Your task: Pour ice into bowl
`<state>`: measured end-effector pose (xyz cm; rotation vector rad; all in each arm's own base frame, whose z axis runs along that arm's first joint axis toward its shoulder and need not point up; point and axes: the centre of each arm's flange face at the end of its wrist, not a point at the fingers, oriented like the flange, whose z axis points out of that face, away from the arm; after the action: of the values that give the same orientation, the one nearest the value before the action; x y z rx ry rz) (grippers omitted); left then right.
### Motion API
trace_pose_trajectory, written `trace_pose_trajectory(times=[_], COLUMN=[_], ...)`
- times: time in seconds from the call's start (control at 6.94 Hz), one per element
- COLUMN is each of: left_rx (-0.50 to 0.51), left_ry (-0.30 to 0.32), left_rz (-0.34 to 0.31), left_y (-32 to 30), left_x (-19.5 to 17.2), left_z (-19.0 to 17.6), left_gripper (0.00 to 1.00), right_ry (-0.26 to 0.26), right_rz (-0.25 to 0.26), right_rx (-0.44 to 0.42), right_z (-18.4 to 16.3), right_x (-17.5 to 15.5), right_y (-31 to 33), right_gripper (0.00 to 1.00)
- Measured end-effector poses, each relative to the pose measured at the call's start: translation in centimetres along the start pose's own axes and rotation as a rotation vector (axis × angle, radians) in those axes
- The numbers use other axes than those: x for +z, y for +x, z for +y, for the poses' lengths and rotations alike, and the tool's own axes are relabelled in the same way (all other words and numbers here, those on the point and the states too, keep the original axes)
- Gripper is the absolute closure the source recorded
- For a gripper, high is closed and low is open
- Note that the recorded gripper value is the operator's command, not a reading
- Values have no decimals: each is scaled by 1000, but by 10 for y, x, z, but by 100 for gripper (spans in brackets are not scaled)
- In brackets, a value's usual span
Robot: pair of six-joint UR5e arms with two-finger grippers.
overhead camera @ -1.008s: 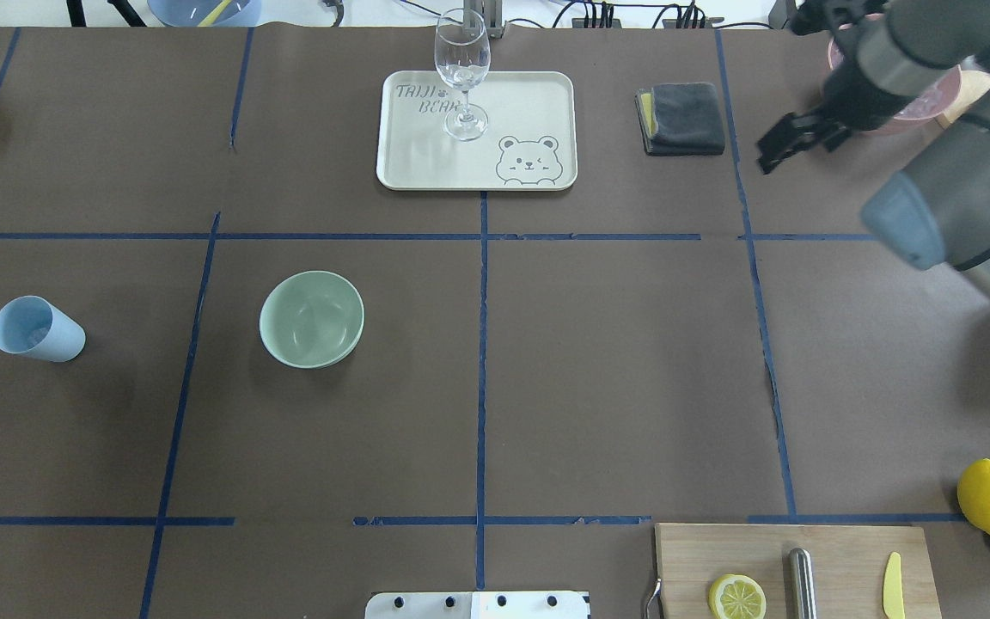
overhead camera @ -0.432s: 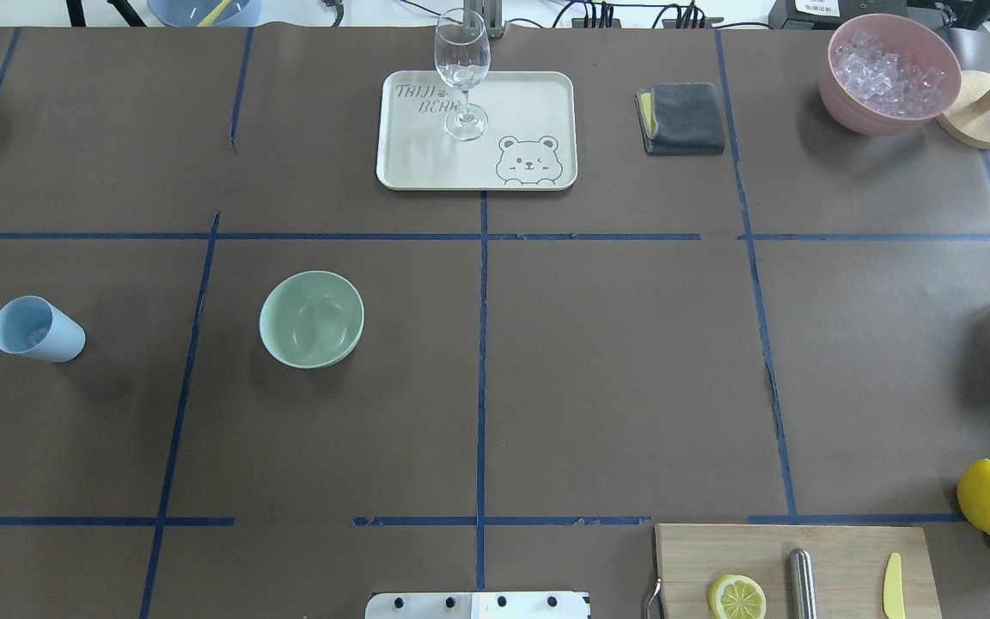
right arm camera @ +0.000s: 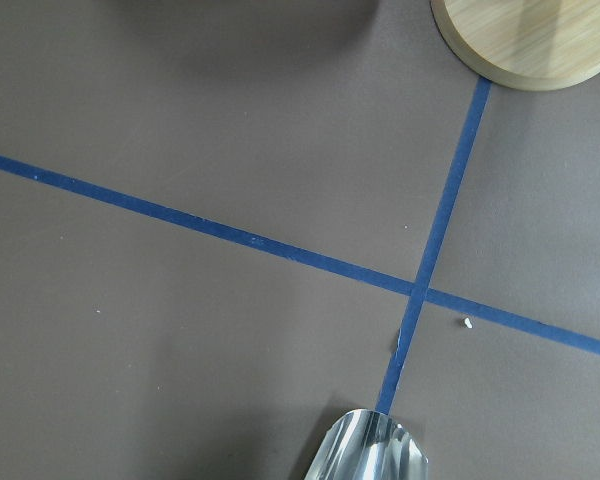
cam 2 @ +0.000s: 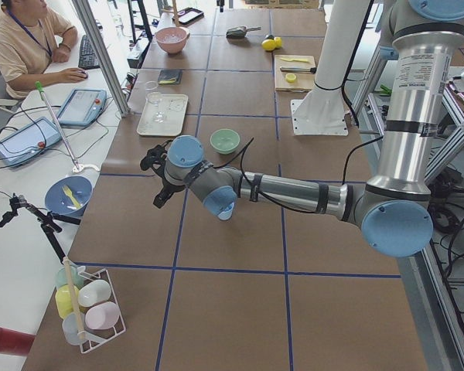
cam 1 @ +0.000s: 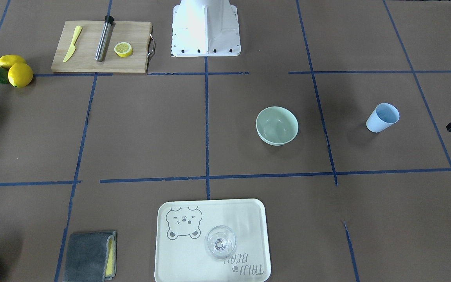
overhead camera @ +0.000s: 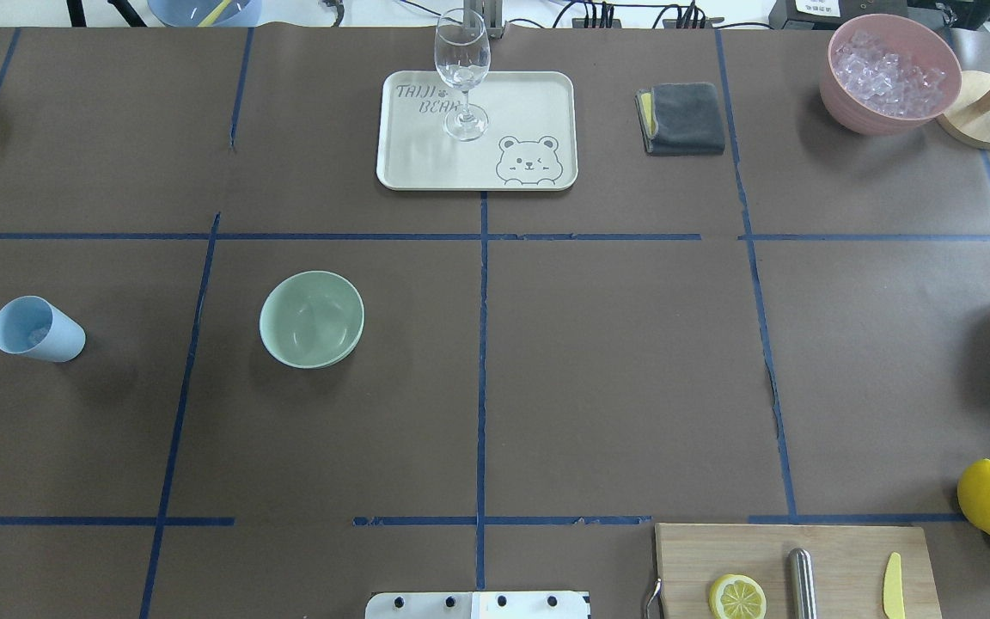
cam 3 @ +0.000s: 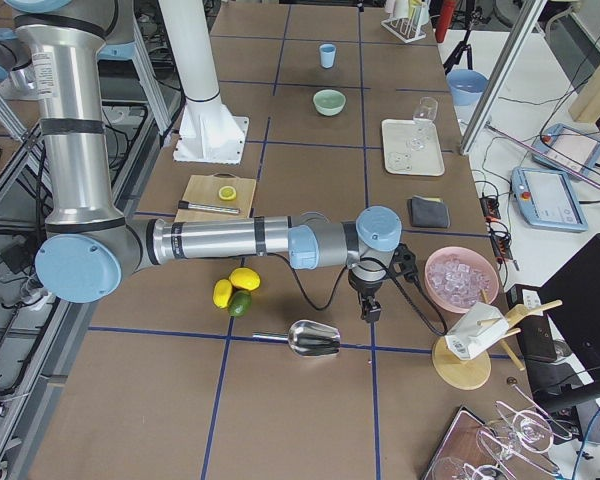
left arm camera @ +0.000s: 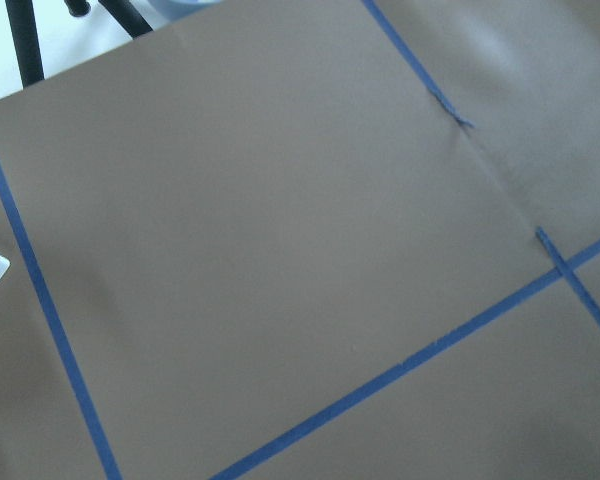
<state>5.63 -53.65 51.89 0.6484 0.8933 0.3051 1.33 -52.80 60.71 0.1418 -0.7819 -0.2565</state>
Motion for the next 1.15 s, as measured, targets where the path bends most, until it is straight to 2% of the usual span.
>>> trace_pose_trajectory(times=[0.14,0.58,0.86,1.15], left_rx=[-19,-200,-228,-205], left_ry=[58,186,254,316], left_rz=[-27,-90,-107,-157], left_y=[24,133,162,164], left_x=[14,64,64,53], left_z=[23,108,171,209], left_gripper=[0,0,0,0], right_ry=[-1,-1,1,5], right_rz=[-1,-1,-1,-2], right_rx=[4,6,5,2], right_z=[1,2,2,1], right_x=[0,1,0,-2], right_y=[1,1,0,-2], right_gripper=[0,0,0,0])
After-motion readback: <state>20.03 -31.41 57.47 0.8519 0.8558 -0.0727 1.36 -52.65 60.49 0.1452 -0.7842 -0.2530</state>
